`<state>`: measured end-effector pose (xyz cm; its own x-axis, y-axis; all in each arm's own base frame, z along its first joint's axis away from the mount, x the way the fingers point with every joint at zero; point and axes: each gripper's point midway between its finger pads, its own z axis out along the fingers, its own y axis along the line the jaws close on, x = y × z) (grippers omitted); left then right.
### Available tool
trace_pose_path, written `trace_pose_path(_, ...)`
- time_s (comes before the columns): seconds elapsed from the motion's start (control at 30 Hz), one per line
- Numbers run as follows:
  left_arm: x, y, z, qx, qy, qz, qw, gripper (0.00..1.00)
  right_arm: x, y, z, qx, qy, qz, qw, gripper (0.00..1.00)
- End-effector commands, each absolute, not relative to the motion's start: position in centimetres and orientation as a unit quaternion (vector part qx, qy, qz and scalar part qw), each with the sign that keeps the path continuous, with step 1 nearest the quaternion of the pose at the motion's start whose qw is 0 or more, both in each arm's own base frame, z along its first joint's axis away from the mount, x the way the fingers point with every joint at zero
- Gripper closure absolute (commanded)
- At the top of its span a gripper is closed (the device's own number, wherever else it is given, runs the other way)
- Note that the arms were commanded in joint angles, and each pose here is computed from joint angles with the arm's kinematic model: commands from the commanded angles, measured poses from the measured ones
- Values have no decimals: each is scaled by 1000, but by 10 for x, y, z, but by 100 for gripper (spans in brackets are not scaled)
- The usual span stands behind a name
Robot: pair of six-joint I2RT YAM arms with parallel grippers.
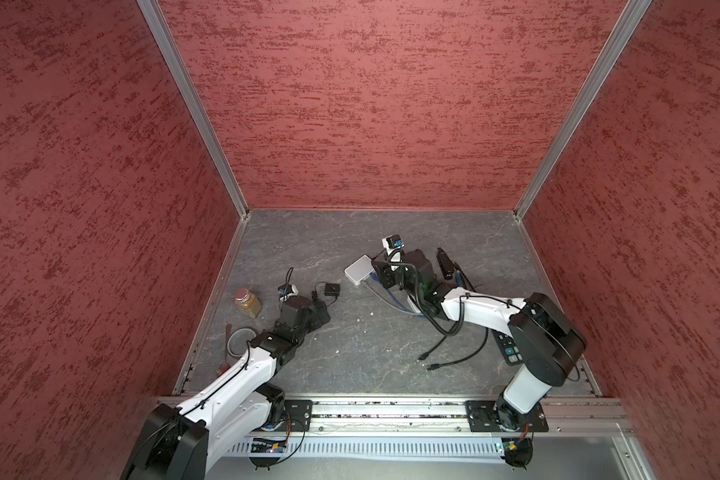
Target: Insert the plug into the switch port
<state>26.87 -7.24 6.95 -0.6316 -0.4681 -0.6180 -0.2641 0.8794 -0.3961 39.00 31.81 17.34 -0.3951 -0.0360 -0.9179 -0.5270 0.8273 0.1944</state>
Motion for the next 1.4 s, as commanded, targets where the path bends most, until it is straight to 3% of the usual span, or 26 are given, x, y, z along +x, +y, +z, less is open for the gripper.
trace_pose_path(0.0, 274, -69, 73, -212, 896, -129, 368, 3, 380, 308, 164, -132, 832, 254, 476, 52)
trace_pose_path(0.63, 330, -64, 72, -186, 918, -88, 338, 31, 357, 317, 142, -180, 849, 275, 414, 62)
trace_pose_path(0.83, 350, -59, 69, -174, 925, -87, 328, 49, 357, 319, 138, -194, 853, 267, 404, 62)
trace_pose_path(1.17, 371, -64, 54, -157, 931, -99, 314, 50, 355, 321, 130, -196, 857, 270, 393, 62)
trace_pose_path(1.37, 378, -64, 44, -153, 936, -91, 304, 63, 355, 321, 129, -195, 857, 270, 392, 62)
